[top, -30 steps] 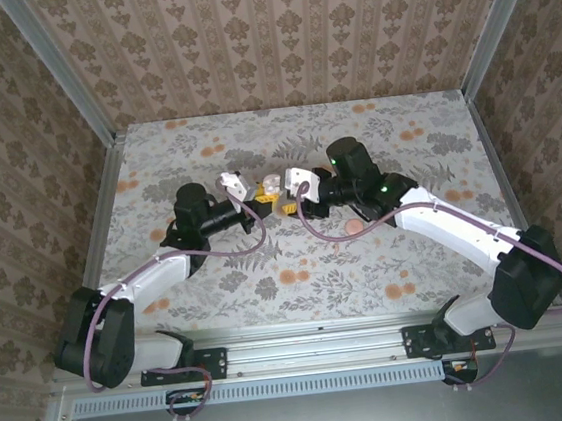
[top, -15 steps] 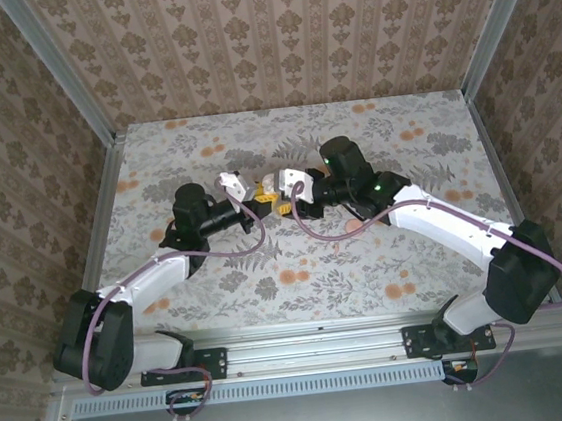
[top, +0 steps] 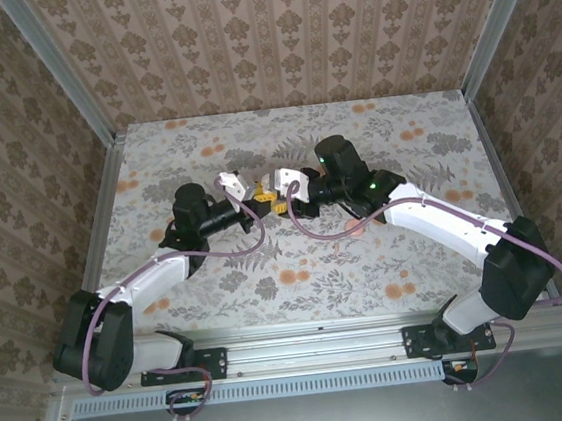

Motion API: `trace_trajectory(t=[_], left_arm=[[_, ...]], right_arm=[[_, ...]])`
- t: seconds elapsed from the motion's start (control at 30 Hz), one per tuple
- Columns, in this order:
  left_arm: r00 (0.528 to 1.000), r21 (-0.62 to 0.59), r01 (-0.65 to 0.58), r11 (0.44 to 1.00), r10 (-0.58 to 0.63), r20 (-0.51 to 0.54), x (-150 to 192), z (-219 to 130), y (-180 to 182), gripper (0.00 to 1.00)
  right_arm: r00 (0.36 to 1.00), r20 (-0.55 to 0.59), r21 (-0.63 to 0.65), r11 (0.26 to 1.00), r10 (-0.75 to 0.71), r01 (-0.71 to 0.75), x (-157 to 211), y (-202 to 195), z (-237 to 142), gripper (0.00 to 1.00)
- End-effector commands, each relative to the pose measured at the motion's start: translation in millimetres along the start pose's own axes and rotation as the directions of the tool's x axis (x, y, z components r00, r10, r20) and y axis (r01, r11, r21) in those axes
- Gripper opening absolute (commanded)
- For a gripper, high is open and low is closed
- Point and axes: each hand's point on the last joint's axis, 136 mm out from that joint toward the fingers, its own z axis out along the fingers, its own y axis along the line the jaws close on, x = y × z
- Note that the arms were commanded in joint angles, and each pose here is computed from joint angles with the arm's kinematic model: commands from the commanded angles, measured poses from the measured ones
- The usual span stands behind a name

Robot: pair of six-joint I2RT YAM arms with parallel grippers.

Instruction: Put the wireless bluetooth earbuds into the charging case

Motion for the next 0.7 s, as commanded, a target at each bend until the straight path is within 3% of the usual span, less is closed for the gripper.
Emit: trace_trajectory(t=[0.0,0.4,0.67], left_arm=[[0.999,0.027,-0.034,0.999,0.033,0.02,-7,-4,-9,0.1],[0.999,0.021,-0.035,0.999,0.035,0.011,-3,-4,-7,0.11],[1.0,-0.005,-0.022,1.0,0.022,-0.022,13,-3,-3,0.1]], right_arm=[[0.995,0.071,0.031,0.997,-0.066,0.063,-27,-12,-2,0.4],[0.997,0.051,0.027,0.998,-0.05,0.049,-23,-7,-8,0.4],[0.999,-0.033,0.027,0.999,0.041,-0.041,2,4,-44,0.4]])
